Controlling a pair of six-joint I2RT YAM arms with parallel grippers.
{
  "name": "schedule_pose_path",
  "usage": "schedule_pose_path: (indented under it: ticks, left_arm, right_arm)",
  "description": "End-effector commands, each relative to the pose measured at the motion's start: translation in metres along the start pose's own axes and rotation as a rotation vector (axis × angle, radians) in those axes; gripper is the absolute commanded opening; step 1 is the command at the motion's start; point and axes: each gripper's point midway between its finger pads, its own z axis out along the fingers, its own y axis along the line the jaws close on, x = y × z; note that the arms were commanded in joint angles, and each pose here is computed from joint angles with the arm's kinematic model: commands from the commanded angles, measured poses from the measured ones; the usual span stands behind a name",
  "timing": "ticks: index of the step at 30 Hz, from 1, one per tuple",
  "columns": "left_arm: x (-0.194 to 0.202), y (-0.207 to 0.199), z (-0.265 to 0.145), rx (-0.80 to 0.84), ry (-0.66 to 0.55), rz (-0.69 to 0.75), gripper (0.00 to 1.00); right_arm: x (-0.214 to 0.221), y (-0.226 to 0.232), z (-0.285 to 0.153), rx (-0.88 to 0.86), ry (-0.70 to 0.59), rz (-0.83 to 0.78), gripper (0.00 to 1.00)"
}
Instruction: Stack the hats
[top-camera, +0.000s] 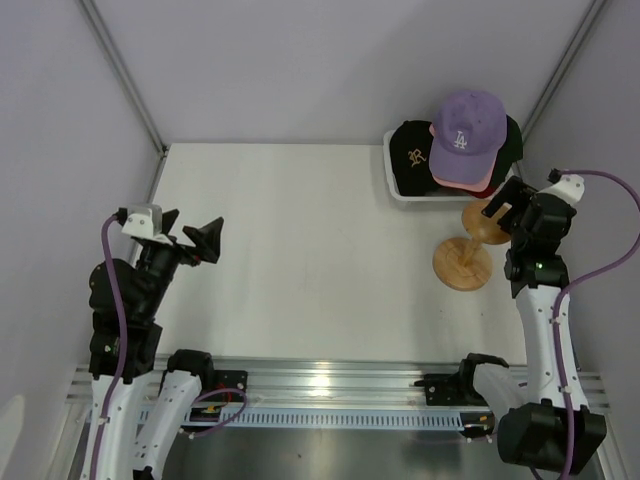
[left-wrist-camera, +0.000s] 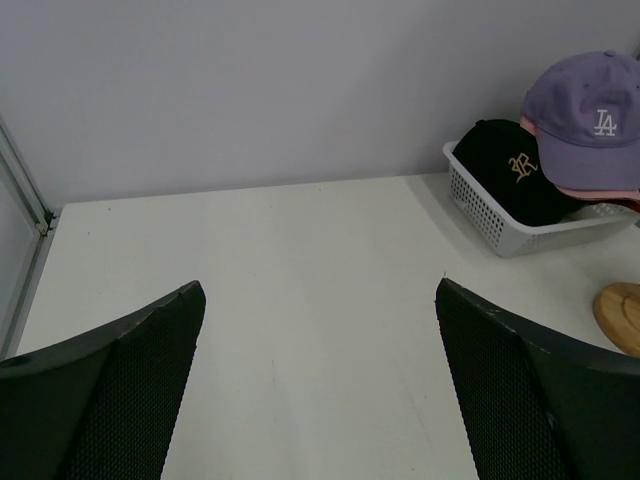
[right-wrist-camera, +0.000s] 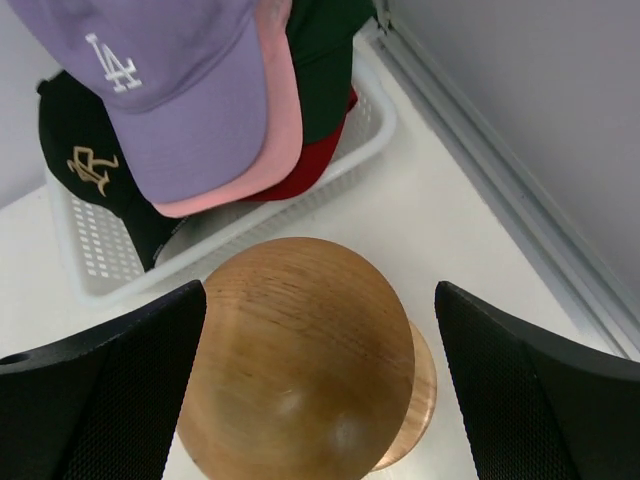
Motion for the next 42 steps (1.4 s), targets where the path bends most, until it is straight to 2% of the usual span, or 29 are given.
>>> schedule_pose_path:
  ticks: [1,9,16,20,26,35,37,42]
  left_arm:
    - [-0.007,0.001,-0.002,-0.004,-0.037,0.010,0.99]
    - [0.000,0.003,0.000,-0.015,-0.009,0.018,0.99]
    - [0.006,0.001,0.005,0.003,0.029,0.022,0.99]
    - [0.006,0.002,0.005,-0.001,0.030,0.022,0.99]
    - [0.008,0.002,0.007,-0.001,0.039,0.014,0.99]
    - [0.007,0.000,0.005,0.009,0.036,0.010,1.00]
    - [0.008,0.001,0.006,0.002,0.040,0.005,1.00]
    - [0.009,0.009,0.006,-0.045,0.046,0.003,0.99]
  right_arm:
    - [0.011,0.011,0.012,-0.075,0.050,0.002,0.99]
    - [0.056,0.031,0.039,-0.173,0.172,-0.015,0.99]
    - [0.102,0.064,0.046,-0.212,0.264,-0.193,0.99]
    - [0.122,0.078,0.036,-0.248,0.302,-0.204,0.99]
    - [0.151,0.114,0.001,-0.402,0.374,-0.174,0.99]
    - [0.209,0.186,-0.078,-0.650,0.536,-0.210,1.00]
    - [0.211,0.200,-0.086,-0.636,0.536,-0.173,0.99]
    - [0.240,0.242,-0.136,-0.698,0.549,-0.222,1.00]
